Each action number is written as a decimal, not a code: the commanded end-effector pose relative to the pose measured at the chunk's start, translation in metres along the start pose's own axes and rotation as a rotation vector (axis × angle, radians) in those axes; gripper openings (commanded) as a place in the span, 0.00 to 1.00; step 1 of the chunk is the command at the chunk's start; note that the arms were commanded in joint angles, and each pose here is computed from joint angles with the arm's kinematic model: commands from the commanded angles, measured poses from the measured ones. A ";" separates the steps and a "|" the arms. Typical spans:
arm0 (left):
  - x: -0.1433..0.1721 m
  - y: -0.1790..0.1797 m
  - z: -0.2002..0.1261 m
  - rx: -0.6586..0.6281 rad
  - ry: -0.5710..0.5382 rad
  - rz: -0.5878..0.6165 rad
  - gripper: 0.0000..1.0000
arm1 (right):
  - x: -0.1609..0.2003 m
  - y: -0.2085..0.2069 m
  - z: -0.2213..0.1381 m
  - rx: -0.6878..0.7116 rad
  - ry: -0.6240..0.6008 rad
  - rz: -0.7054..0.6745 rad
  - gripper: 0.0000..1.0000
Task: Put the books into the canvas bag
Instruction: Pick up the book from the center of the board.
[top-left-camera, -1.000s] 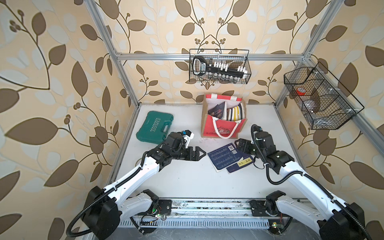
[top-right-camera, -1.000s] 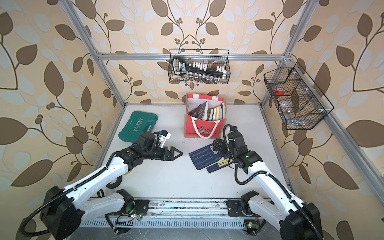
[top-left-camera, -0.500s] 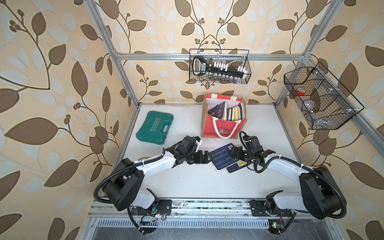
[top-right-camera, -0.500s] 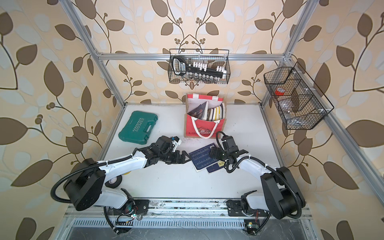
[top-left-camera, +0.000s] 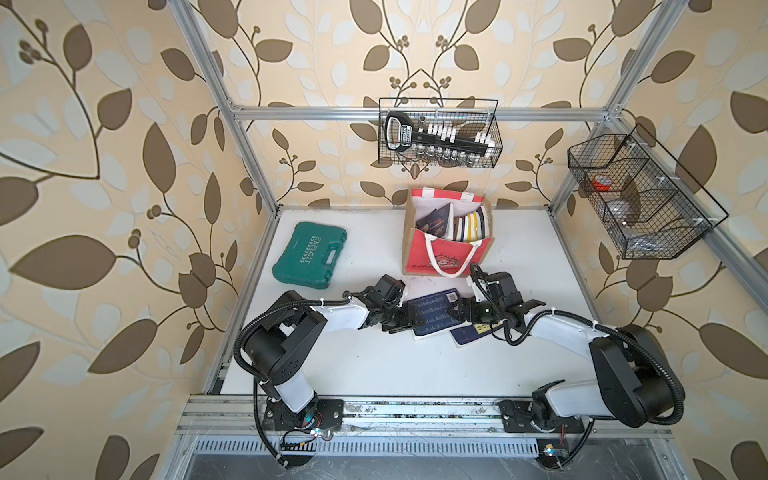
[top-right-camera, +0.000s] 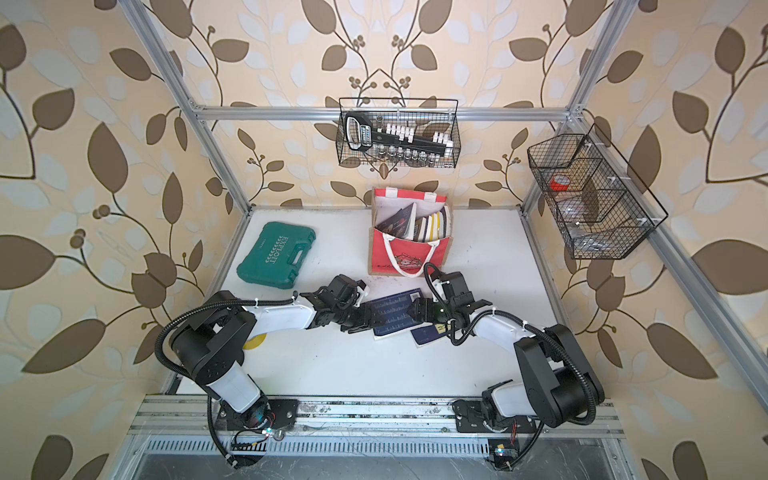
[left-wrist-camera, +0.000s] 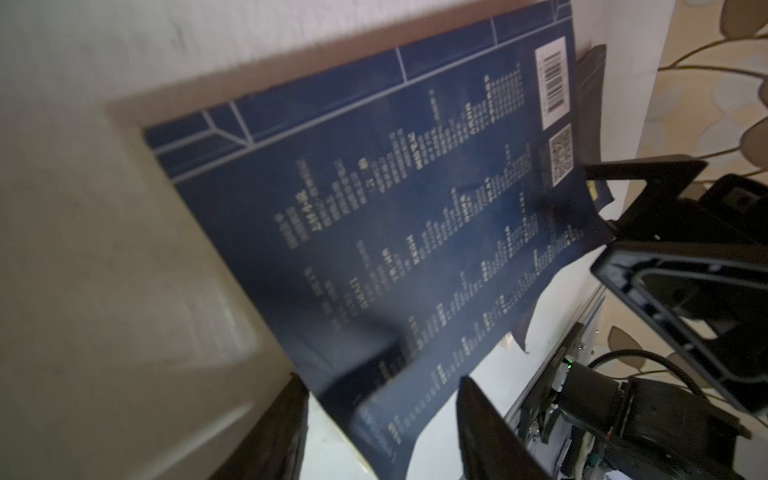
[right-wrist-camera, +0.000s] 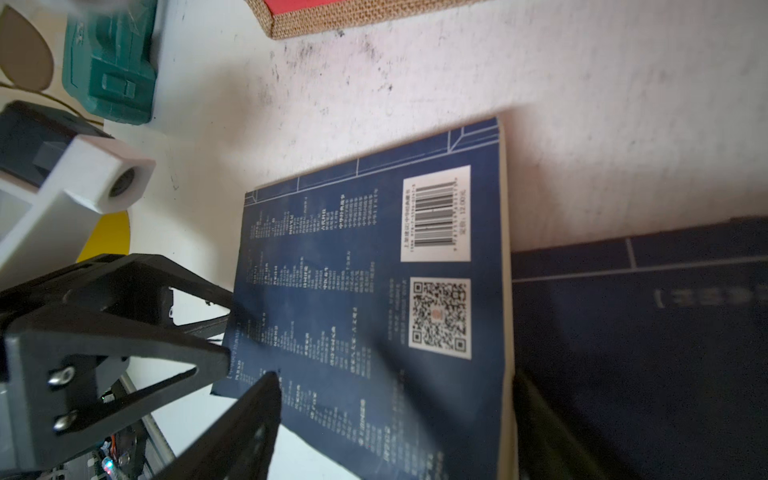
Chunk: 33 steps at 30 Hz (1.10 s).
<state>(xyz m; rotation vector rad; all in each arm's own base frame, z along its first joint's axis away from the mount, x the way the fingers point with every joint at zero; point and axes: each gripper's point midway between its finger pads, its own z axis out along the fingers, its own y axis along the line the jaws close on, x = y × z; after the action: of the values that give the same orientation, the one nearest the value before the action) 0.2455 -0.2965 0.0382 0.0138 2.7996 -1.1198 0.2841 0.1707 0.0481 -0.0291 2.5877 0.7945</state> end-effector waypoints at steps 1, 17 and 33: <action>-0.002 -0.014 0.003 0.043 0.000 0.016 0.46 | 0.014 0.014 0.006 -0.083 0.059 -0.030 0.83; -0.005 -0.015 -0.006 0.024 -0.035 0.048 0.00 | 0.011 0.026 0.003 -0.141 0.053 -0.028 0.81; -0.007 -0.014 -0.024 -0.017 -0.080 0.107 0.00 | -0.002 0.019 -0.018 -0.212 0.022 -0.005 0.46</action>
<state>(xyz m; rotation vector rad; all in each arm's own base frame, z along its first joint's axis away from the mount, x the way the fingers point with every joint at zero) 0.2454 -0.2804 0.0492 0.0265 2.7817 -1.0051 0.2874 0.1597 0.0635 -0.0215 2.5319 0.9198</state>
